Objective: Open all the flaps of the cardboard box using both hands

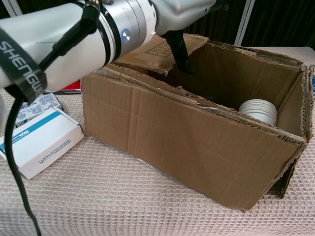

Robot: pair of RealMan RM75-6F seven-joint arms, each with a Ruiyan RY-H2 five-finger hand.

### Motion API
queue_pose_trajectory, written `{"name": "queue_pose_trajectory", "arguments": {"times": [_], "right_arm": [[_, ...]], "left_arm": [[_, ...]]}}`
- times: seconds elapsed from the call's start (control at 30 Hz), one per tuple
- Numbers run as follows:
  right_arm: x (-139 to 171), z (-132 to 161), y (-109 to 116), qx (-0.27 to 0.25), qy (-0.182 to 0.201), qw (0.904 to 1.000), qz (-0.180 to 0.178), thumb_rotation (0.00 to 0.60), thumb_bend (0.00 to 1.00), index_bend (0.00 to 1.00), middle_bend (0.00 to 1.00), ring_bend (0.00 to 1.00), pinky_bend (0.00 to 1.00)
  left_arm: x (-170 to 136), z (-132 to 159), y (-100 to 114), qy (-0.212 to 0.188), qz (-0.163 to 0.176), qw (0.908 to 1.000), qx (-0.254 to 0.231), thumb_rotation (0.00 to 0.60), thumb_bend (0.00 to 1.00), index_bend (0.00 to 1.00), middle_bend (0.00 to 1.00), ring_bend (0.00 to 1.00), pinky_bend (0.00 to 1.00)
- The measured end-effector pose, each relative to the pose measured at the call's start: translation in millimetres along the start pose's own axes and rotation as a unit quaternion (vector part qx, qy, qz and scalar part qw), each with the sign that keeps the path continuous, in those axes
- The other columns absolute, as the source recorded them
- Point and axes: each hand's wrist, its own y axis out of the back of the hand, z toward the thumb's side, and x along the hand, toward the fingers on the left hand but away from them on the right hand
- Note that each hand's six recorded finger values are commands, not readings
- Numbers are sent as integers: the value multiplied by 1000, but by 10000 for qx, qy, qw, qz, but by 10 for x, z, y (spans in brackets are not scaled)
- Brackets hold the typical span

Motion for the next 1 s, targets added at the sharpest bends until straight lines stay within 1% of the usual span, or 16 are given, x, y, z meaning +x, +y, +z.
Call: {"name": "queue_pose_trajectory", "arguments": {"times": [0.1, 0.17, 0.27, 0.37, 0.43, 0.53, 0.6, 0.8, 0.9, 1.0], "right_arm": [[-4, -6, -21, -2, -4, 10000, 30, 600, 640, 0, 0, 0, 0], [-4, -7, -42, 1, -1, 10000, 56, 600, 641, 0, 0, 0, 0], [-6, -10, -66, 13, 1, 10000, 75, 600, 640, 0, 0, 0, 0], [-9, -15, -85, 38, 3, 10000, 84, 600, 640, 0, 0, 0, 0], [-9, -17, -94, 56, 9, 9999, 93, 600, 641, 0, 0, 0, 0], [-9, -18, -99, 74, 10, 9999, 97, 600, 640, 0, 0, 0, 0], [-10, -15, -102, 69, 13, 9999, 99, 600, 641, 0, 0, 0, 0], [-4, 2, -133, 73, 44, 9998, 151, 600, 641, 0, 0, 0, 0], [2, 6, -140, 86, 48, 9998, 159, 600, 640, 0, 0, 0, 0], [4, 1, -125, 84, 42, 9999, 134, 600, 641, 0, 0, 0, 0]], "left_arm": [[-8, -3, -19, 2, 9, 9999, 171, 440, 150, 0, 0, 44, 169], [-9, -13, -32, 16, 15, 9995, 327, 445, 185, 0, 0, 44, 168], [-20, -30, -61, 53, -13, 9983, 584, 469, 220, 0, 0, 44, 164], [-34, -63, -59, 129, -1, 9968, 791, 477, 253, 0, 0, 43, 162], [-44, -85, -40, 180, 38, 9958, 891, 499, 281, 0, 0, 43, 162], [-67, -114, -7, 245, 100, 9929, 1164, 553, 286, 0, 0, 42, 161], [-92, -140, 19, 321, 119, 9897, 1393, 574, 286, 0, 0, 41, 161], [-162, -242, 71, 632, 16, 9792, 1929, 588, 286, 0, 0, 41, 161], [-179, -306, 108, 808, -34, 9760, 2022, 593, 286, 0, 0, 42, 161], [-167, -392, 200, 983, 78, 9741, 2036, 597, 290, 0, 0, 41, 161]]}}
